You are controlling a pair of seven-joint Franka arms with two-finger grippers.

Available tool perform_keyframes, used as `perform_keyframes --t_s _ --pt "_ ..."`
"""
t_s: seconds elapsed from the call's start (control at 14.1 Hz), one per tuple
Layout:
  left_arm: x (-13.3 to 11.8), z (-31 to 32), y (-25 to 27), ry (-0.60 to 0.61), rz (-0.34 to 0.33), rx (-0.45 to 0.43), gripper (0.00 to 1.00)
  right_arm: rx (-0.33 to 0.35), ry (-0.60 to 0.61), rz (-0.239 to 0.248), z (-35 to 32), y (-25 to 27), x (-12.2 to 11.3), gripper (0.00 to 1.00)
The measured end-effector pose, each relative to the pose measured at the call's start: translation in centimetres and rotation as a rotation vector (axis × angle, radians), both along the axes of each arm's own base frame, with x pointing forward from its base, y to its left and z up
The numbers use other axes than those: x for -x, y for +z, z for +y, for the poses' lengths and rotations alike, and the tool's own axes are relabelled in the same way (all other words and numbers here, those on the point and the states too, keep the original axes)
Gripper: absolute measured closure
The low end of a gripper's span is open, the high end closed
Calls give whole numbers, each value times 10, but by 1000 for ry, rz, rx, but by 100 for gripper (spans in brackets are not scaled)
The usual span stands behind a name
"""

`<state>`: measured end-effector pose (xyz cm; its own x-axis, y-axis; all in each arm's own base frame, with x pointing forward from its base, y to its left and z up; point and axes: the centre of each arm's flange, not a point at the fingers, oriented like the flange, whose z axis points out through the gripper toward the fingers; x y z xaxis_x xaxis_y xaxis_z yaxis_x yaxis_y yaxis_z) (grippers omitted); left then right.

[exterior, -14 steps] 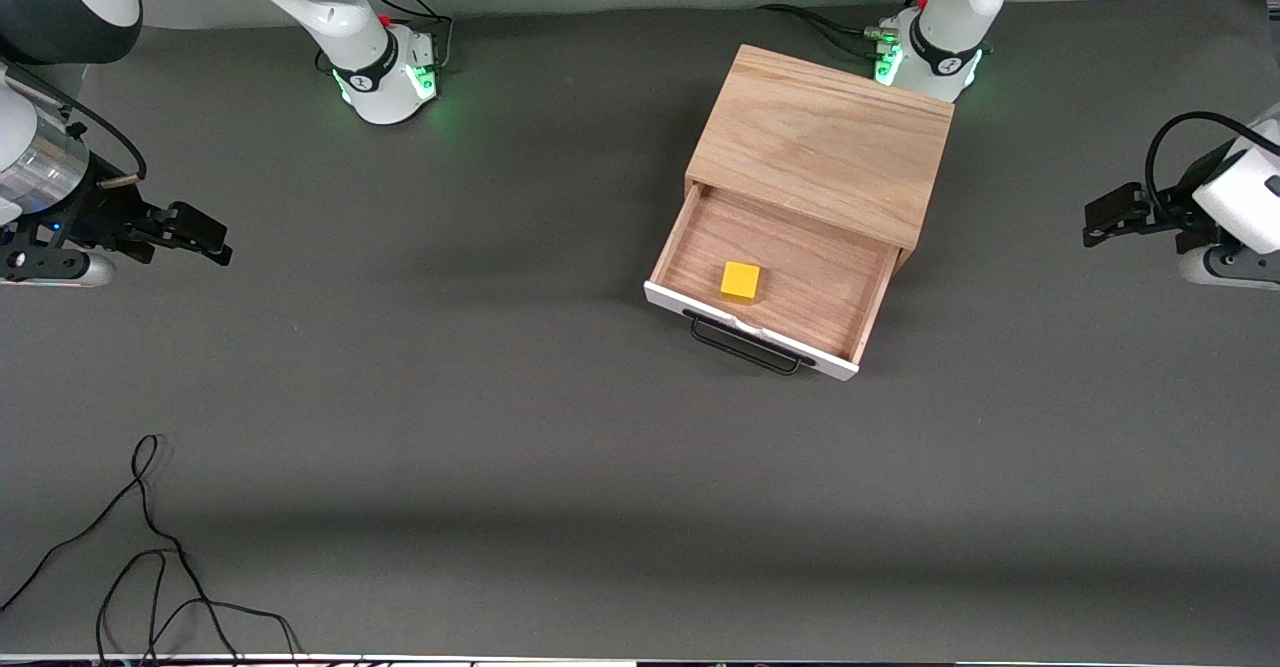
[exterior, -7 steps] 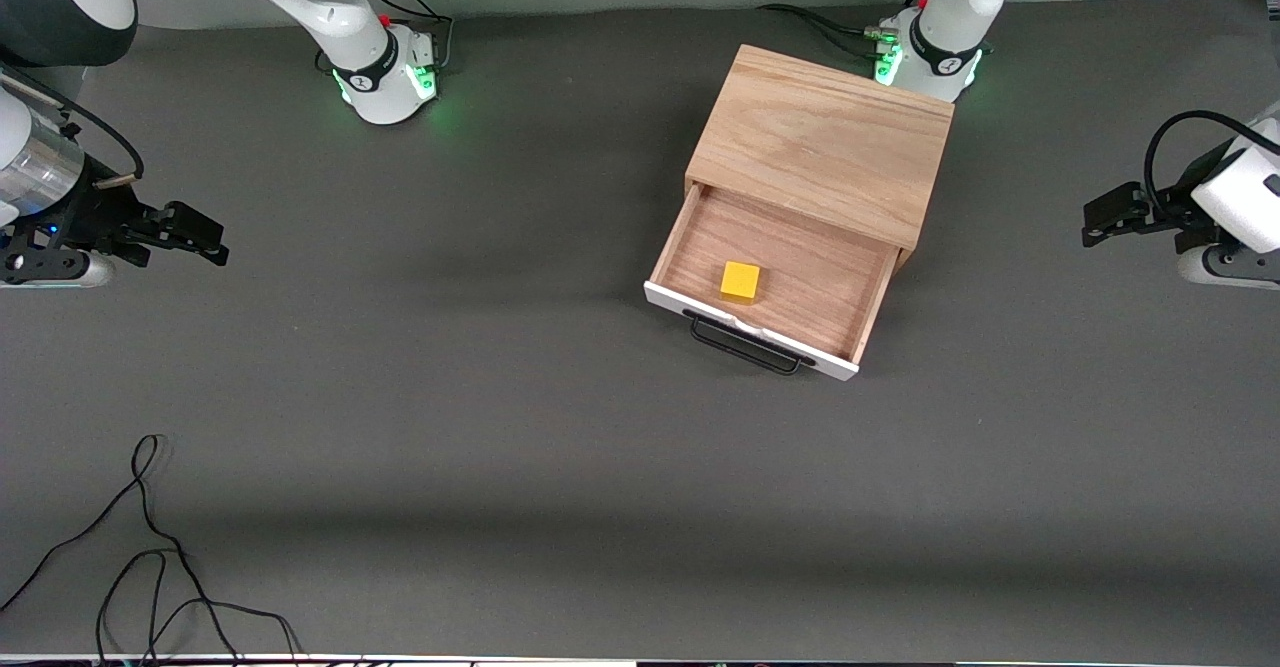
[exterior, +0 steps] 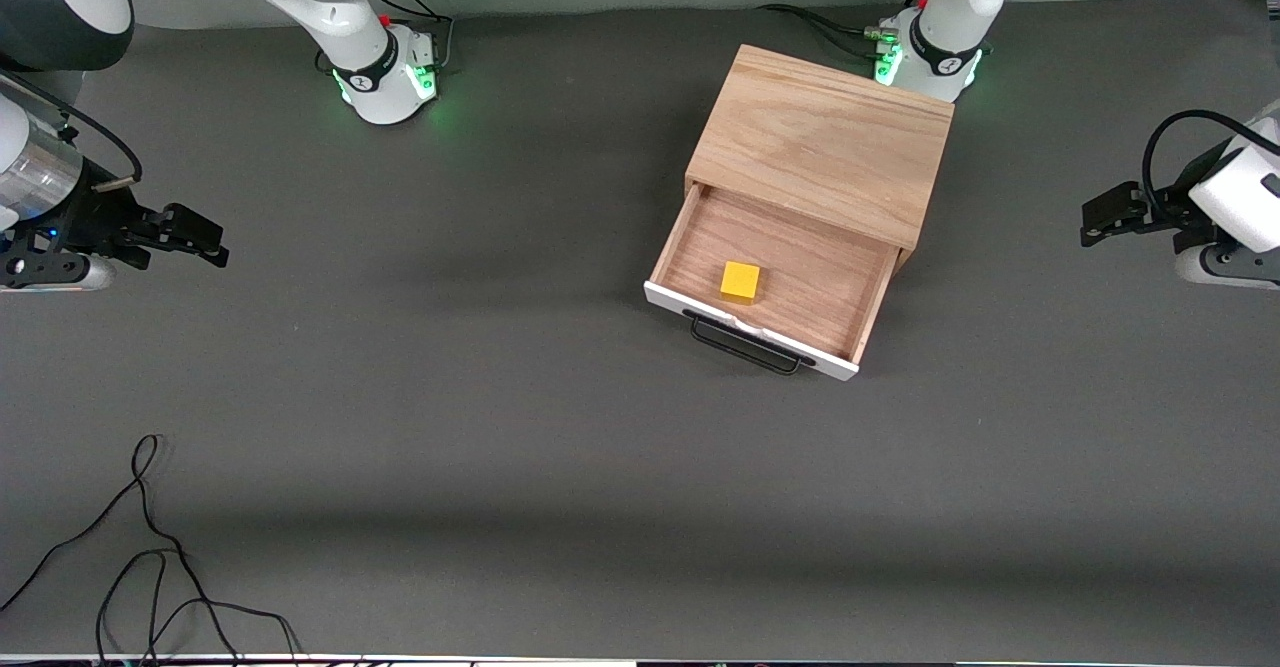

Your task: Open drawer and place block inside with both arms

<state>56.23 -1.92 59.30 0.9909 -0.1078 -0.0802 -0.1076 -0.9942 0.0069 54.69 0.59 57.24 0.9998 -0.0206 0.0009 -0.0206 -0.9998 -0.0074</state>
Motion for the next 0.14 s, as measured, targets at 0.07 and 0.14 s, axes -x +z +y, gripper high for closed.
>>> perform_keyframes --t_s 0.07,0.14 --pt "0 0 0 0 0 0 0 -1 2 0 1 0 -1 0" --pt "0 0 0 0 0 0 0 -1 4 -1 2 0 -2 0"
